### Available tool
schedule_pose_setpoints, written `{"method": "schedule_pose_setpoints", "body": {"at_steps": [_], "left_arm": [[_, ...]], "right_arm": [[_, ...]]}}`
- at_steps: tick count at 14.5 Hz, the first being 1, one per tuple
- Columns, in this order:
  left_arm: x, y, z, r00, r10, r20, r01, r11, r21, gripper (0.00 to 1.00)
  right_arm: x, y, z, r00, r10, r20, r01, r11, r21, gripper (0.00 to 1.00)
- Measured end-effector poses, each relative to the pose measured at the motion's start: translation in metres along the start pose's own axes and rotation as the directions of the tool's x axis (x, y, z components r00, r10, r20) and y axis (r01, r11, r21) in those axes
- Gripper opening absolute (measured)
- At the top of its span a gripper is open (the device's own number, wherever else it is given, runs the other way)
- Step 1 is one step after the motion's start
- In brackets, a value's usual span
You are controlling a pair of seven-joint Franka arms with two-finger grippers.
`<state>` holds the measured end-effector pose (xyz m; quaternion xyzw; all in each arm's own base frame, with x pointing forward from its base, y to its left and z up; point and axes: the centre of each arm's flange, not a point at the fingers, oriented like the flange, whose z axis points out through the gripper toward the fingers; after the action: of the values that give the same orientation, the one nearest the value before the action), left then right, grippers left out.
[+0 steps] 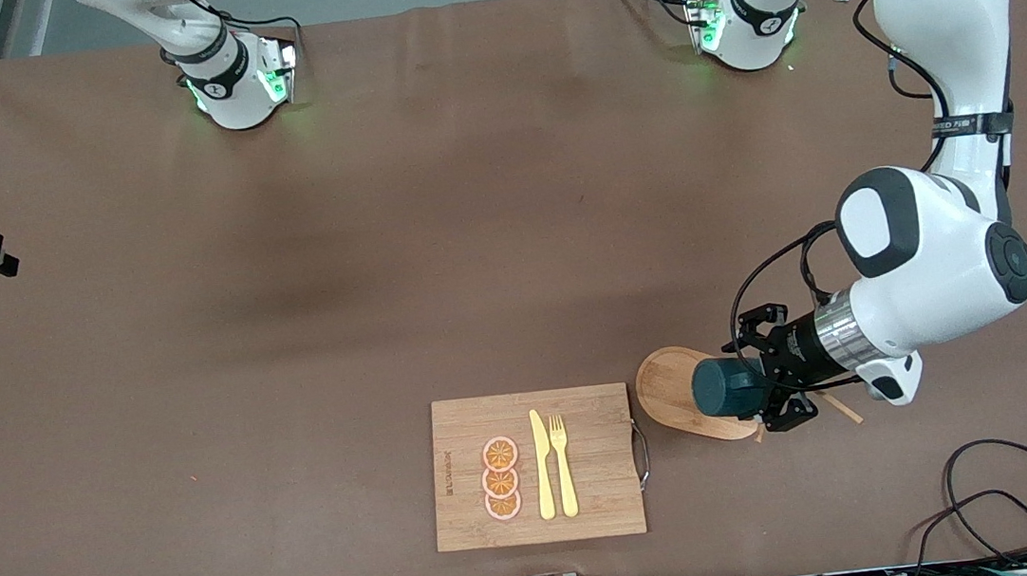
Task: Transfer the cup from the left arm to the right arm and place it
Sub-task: 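Close the left gripper around the teal mug on the stand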
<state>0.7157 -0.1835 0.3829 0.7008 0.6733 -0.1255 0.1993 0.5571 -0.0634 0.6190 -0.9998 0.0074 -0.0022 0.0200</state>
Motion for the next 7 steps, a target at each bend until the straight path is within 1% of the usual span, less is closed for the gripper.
{"method": "schedule_pose_setpoints", "body": {"at_steps": [4, 7], "left_arm": [[0.0032, -0.0002, 0.0048, 1.0, 0.003, -0.01, -0.003, 1.0, 0.007, 1.0], [0.0048, -0.0004, 0.0082, 1.0, 0.002, -0.01, -0.002, 1.0, 0.011, 0.98]], "right_arm": [[0.0, 0.0, 0.0, 1.0, 0.0, 0.0, 0.0, 1.0, 0.0, 1.0], [0.0, 0.0, 0.0, 1.0, 0.0, 0.0, 0.0, 1.0, 0.0, 1.0]]}}
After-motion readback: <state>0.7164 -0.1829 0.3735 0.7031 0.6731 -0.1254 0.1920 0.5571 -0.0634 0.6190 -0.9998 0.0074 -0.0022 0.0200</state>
